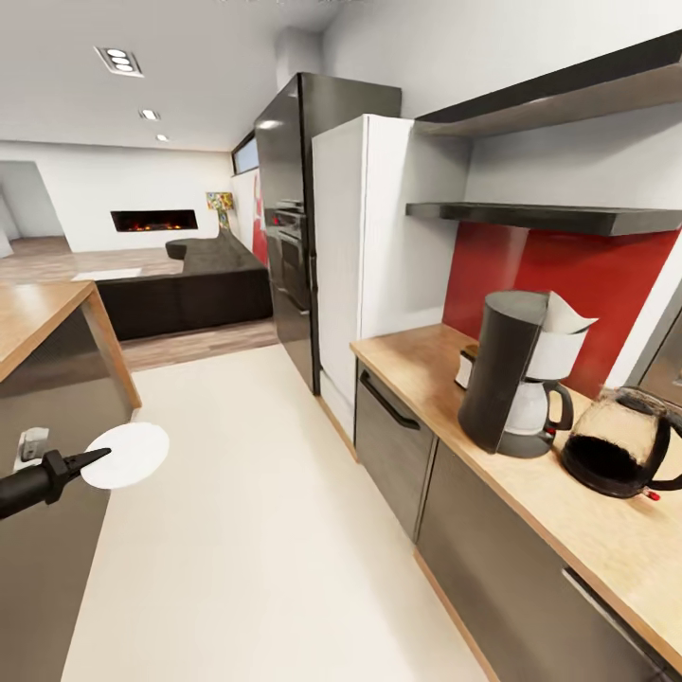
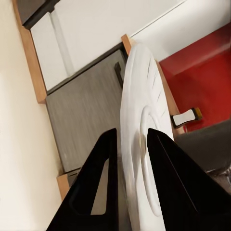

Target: Set up a coffee station on the kitchen countertop: keep the coffee maker on the countertop, move the bottle of coffee from the kitchen shelf to the counter next to the coffee maker, place a paper coffee filter on top of the coffee maker, put the saucer next to the coffee maker with the coffee cup on the saucer, and place the electric kettle next to the coffee maker.

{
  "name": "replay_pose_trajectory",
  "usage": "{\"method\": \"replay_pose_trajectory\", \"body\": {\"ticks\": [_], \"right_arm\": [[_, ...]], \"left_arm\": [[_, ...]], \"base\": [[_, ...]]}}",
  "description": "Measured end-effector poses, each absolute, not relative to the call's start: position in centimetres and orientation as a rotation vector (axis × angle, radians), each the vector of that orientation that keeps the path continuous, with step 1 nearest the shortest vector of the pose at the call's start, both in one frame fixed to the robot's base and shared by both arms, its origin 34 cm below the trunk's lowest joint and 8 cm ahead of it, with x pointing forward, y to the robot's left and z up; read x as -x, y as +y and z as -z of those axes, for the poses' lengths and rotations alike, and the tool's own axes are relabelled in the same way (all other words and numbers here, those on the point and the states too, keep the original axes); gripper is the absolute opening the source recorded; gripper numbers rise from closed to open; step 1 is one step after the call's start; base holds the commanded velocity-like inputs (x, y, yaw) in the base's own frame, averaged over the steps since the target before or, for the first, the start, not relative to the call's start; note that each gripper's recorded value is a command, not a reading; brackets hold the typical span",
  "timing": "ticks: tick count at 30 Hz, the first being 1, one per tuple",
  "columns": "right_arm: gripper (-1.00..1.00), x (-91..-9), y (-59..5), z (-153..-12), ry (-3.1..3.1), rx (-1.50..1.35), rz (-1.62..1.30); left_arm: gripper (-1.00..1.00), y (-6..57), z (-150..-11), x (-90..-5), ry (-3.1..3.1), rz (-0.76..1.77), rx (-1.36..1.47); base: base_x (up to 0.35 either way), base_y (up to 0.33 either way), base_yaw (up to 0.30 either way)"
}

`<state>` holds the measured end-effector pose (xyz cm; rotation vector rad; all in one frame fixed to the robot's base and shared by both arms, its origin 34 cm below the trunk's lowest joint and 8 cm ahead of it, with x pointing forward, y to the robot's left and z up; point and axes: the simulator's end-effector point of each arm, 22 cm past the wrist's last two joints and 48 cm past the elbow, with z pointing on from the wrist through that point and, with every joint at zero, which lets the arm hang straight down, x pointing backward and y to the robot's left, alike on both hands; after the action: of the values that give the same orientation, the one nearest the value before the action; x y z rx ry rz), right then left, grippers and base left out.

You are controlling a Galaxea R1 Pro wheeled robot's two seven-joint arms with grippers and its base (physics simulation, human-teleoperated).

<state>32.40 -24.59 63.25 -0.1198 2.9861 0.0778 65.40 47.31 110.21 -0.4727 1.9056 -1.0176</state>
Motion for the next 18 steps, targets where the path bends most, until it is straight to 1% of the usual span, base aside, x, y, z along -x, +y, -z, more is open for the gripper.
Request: {"method": "replay_pose_trajectory", "body": {"ticks": [18], "right_arm": [[1.0,-33.14,-24.59,-63.65,2.968,0.119,-0.076]], "left_arm": [[-1.0,47.21,-111.05,-65.23,1.892,1.02,0.463]], "base": [[0.3,0.196,0.0]]}}
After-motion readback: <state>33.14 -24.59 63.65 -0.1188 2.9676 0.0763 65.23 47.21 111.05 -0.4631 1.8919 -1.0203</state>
